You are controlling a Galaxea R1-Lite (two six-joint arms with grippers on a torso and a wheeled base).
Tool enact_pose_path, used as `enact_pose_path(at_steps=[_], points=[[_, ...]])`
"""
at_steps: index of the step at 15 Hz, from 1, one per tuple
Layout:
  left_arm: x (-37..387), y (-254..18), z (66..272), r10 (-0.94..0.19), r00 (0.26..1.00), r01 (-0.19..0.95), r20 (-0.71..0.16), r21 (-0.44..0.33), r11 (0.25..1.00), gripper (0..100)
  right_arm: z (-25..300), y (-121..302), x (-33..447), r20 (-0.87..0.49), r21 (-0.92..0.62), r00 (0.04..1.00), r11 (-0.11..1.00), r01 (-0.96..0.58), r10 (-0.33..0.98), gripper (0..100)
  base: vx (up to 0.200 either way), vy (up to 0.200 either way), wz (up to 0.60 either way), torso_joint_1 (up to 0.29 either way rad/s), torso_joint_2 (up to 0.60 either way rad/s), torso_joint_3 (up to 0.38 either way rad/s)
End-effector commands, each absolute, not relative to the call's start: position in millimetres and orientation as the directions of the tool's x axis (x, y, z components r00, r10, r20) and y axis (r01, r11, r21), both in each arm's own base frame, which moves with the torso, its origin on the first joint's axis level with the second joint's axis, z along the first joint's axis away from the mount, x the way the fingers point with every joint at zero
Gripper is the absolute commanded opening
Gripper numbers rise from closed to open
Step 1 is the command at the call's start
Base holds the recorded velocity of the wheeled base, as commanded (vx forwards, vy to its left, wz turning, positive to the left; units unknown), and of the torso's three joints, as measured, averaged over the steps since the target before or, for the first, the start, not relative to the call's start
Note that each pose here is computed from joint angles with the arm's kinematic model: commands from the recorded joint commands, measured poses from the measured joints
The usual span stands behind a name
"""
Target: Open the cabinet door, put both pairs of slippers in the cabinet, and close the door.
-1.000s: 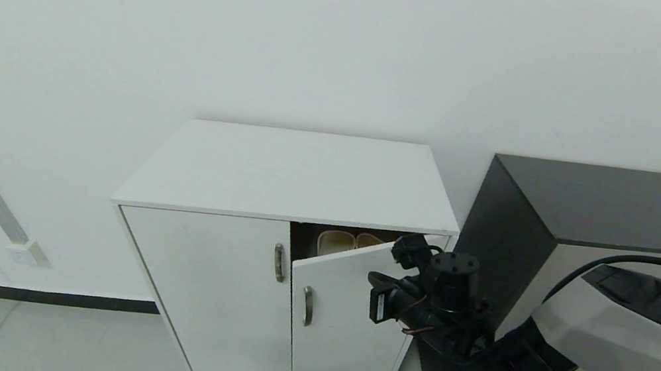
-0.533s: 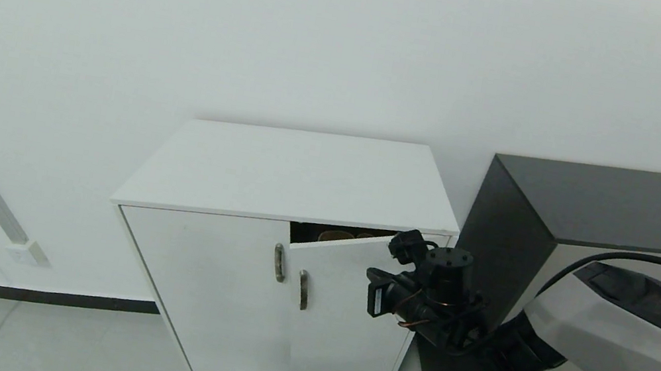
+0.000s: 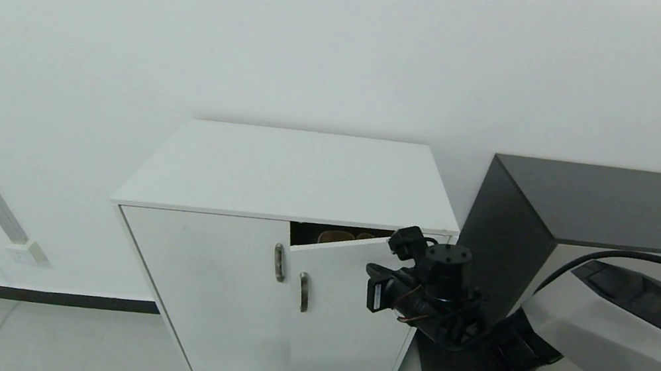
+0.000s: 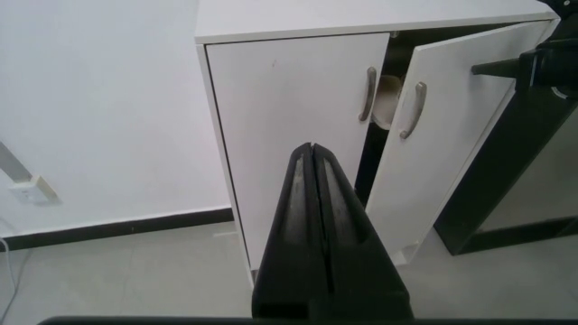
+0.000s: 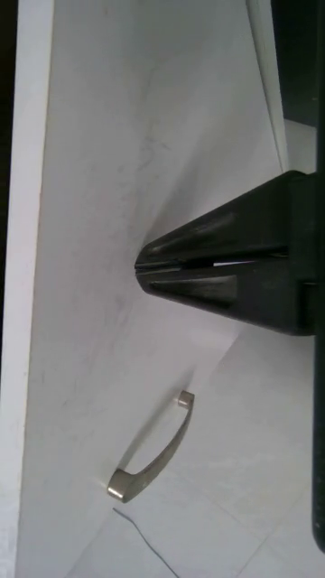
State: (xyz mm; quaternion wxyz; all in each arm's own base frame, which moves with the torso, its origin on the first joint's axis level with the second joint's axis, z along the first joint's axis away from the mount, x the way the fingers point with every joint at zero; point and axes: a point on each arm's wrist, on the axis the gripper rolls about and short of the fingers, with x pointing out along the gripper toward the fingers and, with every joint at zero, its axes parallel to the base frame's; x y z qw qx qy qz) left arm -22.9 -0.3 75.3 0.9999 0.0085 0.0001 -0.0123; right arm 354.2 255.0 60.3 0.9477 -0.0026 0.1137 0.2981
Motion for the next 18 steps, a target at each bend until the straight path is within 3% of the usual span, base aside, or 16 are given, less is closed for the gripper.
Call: enact_pose_path(at_steps=[1, 18], points=[[-22.8, -0.3, 75.3, -0.025, 1.000, 0.025, -0.002, 0.017, 1.000, 0, 58.4, 254.3, 356.7, -0.218, 0.063, 0.799, 0.825, -0.562, 0.561, 0, 0.000, 0.000, 0.00, 0.000, 0.00, 0.000], [-22.8, -0.3, 75.3, -0.025, 1.000, 0.025, -0.002, 0.017, 1.000, 0, 69.7, 258.4, 380.8, -0.215, 0.062, 0.814, 0.839, -0.540, 0.540, 0, 0.000, 0.000, 0.00, 0.000, 0.00, 0.000]])
